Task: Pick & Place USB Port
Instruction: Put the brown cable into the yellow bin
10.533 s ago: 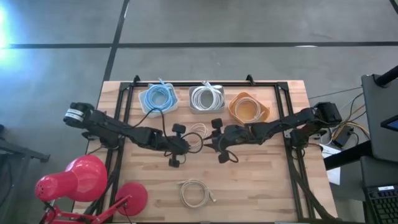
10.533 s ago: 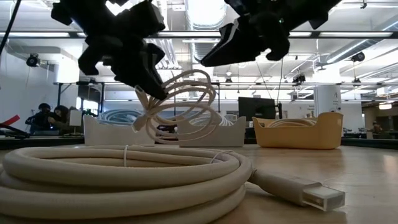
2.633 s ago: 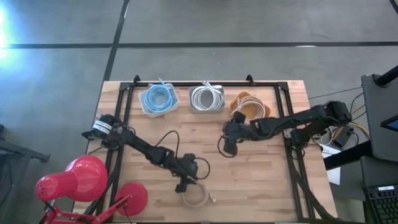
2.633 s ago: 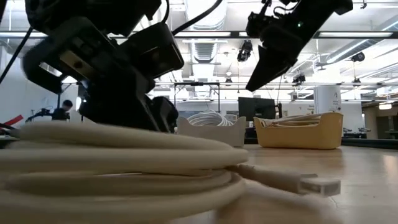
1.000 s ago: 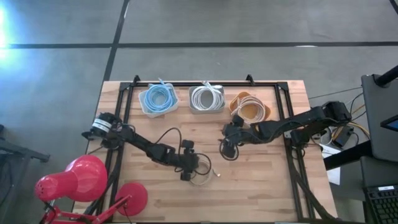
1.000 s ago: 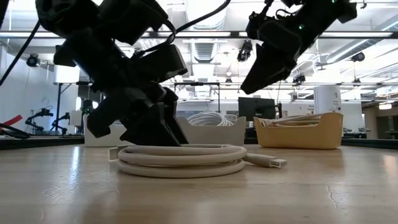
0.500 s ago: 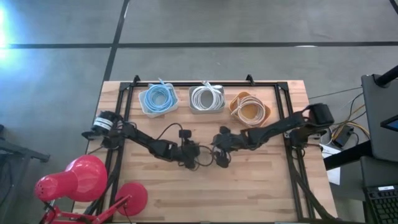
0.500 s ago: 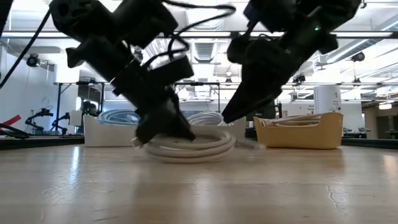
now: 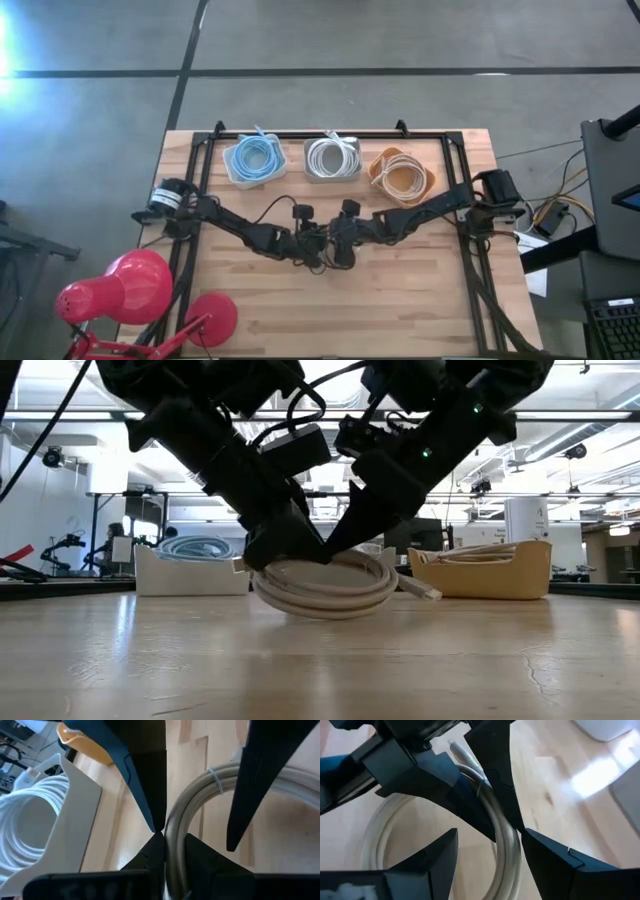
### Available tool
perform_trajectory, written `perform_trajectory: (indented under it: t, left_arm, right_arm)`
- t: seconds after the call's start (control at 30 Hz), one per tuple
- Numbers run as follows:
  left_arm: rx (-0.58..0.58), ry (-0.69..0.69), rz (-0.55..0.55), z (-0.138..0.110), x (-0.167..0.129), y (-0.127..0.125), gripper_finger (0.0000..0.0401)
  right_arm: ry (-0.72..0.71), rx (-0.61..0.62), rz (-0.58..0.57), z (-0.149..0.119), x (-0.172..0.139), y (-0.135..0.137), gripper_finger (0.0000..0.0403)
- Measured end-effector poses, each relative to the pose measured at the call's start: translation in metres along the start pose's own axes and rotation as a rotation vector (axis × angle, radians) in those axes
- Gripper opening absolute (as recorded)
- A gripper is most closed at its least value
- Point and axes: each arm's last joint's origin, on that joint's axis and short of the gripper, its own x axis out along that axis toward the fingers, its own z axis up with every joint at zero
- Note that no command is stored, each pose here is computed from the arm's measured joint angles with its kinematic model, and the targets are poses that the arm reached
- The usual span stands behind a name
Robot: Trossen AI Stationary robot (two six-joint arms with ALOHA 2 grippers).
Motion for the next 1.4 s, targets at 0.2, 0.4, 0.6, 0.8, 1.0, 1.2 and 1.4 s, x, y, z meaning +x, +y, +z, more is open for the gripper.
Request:
perform_trajectory:
  t: [0.2, 0.4, 0.6, 0.8, 1.0, 1.2, 1.4]
  left_arm:
    - [-0.010, -0.004, 0.011, 0.001, -0.001, 0.001, 0.0050]
    - [-0.032, -0.038, -0.016, 0.007, -0.003, 0.000, 0.0050]
    - [-0.032, -0.036, -0.019, 0.006, -0.004, -0.002, 0.0050]
    - [-0.031, -0.028, -0.019, 0.005, -0.004, -0.002, 0.0050]
    - [-0.028, -0.021, -0.011, 0.003, -0.004, -0.001, 0.0050]
    - [-0.060, -0.019, -0.004, 0.003, -0.003, -0.001, 0.0051]
    - [-0.107, -0.016, -0.015, 0.003, -0.003, -0.001, 0.0069]
  right_arm:
    - [-0.009, -0.047, -0.029, 0.004, -0.002, -0.001, 0.0219]
    - [0.051, -0.074, -0.093, -0.003, -0.001, -0.004, 0.0219]
    - [0.072, -0.059, -0.135, -0.005, -0.002, -0.005, 0.0219]
    - [0.078, -0.075, -0.131, -0.005, -0.004, -0.002, 0.0202]
    - [0.079, -0.085, -0.122, -0.006, -0.005, 0.001, 0.0132]
    - [0.078, -0.074, -0.127, -0.006, -0.005, 0.001, 0.0049]
    - [0.083, -0.081, -0.126, -0.006, -0.005, 0.002, 0.0035]
